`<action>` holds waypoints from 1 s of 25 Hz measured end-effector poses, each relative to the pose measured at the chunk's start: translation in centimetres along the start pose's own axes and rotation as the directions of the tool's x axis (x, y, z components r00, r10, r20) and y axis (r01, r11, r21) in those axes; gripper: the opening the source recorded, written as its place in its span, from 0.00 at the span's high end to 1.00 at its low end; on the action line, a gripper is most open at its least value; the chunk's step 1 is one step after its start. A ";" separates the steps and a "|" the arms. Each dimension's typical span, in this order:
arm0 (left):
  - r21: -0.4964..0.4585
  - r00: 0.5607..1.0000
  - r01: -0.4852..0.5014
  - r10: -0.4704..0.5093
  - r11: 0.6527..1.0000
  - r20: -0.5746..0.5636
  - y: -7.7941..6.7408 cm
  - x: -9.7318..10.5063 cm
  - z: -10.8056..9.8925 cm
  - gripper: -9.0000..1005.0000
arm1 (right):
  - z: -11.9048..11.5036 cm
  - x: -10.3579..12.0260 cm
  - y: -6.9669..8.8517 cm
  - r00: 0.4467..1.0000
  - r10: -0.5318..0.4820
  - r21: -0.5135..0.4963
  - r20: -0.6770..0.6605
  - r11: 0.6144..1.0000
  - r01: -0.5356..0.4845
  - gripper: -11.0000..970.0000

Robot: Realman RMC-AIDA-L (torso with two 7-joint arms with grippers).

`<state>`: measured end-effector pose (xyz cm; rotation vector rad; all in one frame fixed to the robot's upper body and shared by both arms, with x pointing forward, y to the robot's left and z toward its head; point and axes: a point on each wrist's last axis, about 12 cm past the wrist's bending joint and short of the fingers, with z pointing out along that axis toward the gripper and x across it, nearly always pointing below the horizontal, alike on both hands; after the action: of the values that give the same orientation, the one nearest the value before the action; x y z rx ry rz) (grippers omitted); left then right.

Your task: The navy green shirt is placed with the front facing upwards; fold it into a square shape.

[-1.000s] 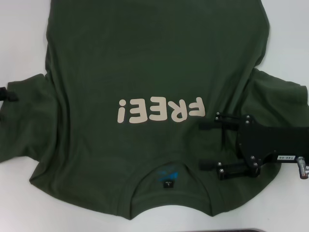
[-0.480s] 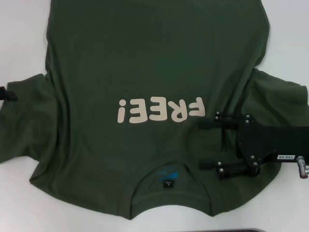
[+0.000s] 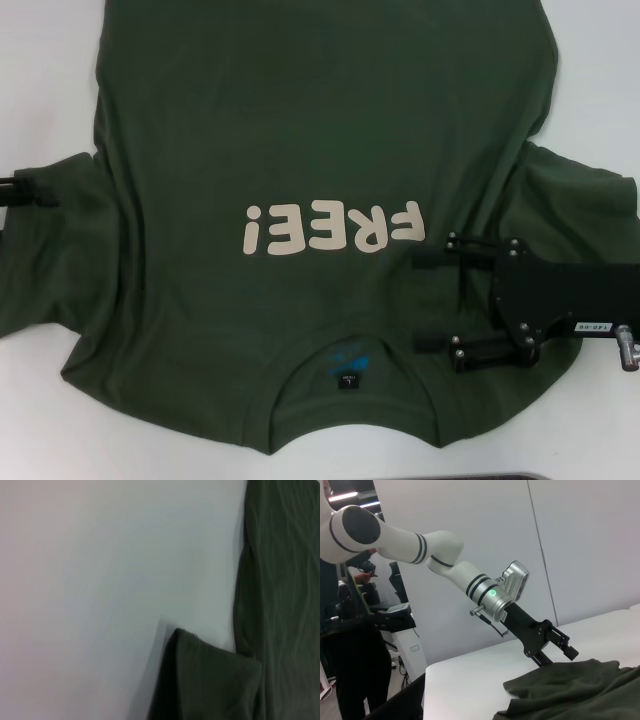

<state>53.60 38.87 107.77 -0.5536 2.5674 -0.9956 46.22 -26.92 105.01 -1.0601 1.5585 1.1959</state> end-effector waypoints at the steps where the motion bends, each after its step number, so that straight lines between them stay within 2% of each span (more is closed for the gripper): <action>1: -0.002 1.000 0.002 -0.002 1.000 -0.002 0.1 0.0 0.1 0.26 | 0.0 0.0 0.0 1.000 0.000 0.001 0.000 1.000 0.000 0.05; 8: -0.004 1.000 0.016 -0.016 1.000 -0.012 0.4 0.3 0.1 0.26 | -0.1 0.1 0.1 1.000 0.001 0.003 0.001 1.000 -0.001 0.05; 14: -0.015 0.998 -0.019 0.018 1.000 -0.063 0.0 0.3 0.2 0.26 | -0.1 0.0 0.1 1.000 0.003 0.002 0.004 1.000 -0.003 0.05; 19: -0.022 0.994 -0.059 0.057 0.998 -0.089 -0.6 0.1 0.1 0.47 | -0.2 0.0 0.1 1.000 0.005 0.013 0.011 1.000 -0.005 0.05; 25: -0.016 0.993 -0.071 0.069 0.997 -0.100 -0.8 -0.1 -0.5 0.60 | -0.2 0.0 0.0 1.000 0.003 0.016 0.010 1.000 -0.004 0.05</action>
<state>53.68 38.67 108.64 -0.4254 2.6666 -0.9991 46.16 -27.15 105.01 -1.0397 1.5603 1.1873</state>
